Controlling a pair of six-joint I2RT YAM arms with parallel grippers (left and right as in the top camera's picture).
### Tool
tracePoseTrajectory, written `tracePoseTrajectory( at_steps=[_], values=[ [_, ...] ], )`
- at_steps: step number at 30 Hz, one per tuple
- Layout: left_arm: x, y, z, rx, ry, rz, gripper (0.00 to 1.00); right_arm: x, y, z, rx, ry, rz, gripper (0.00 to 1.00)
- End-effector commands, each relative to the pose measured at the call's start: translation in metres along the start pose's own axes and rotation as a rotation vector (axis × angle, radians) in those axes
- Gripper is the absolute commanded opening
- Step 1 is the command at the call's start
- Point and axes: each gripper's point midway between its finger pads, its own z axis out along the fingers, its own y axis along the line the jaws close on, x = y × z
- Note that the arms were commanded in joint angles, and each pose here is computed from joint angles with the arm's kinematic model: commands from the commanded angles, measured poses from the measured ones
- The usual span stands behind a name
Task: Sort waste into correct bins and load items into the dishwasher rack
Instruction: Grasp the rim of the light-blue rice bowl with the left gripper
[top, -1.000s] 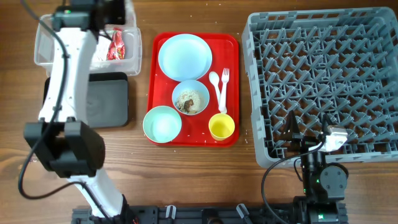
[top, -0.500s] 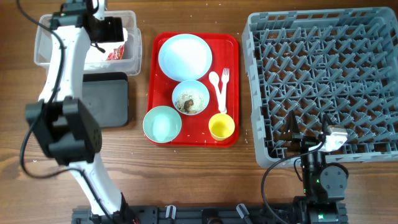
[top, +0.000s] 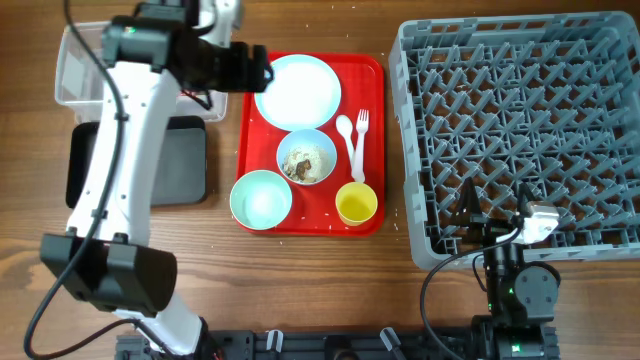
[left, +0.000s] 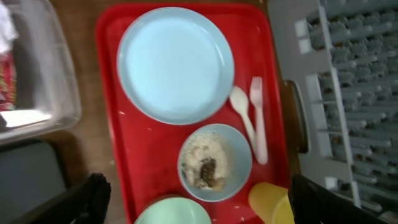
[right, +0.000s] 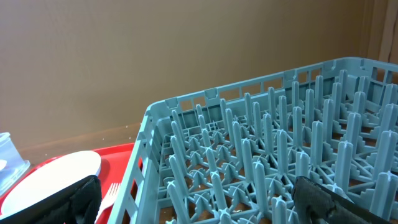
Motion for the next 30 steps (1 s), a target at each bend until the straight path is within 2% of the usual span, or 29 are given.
tracePoseTrajectory(
  at_steps=[1, 7, 8, 17, 24, 30],
  values=[
    [0.009, -0.034, 0.010, 0.041, 0.036, -0.003, 0.94, -0.001, 0.000, 0.000, 0.004, -0.008, -0.003, 0.99],
    [0.020, -0.060, 0.018, 0.005, 0.057, 0.027, 0.97, -0.001, 0.000, 0.000, 0.004, -0.008, -0.003, 1.00],
    [0.023, -0.066, 0.019, 0.010, 0.065, 0.036, 1.00, -0.001, 0.000, 0.000, 0.005, -0.008, -0.003, 1.00],
    [0.057, -0.106, 0.039, 0.039, 0.152, 0.022, 1.00, -0.001, 0.000, 0.000, 0.004, -0.008, -0.004, 1.00],
    [0.078, -0.124, 0.057, 0.050, 0.197, 0.033, 1.00, -0.001, 0.000, 0.000, 0.005, -0.008, -0.003, 1.00],
    [0.088, -0.117, 0.075, 0.031, 0.213, 0.028, 0.99, -0.001, 0.000, 0.000, 0.004, -0.008, -0.004, 1.00]
  ],
)
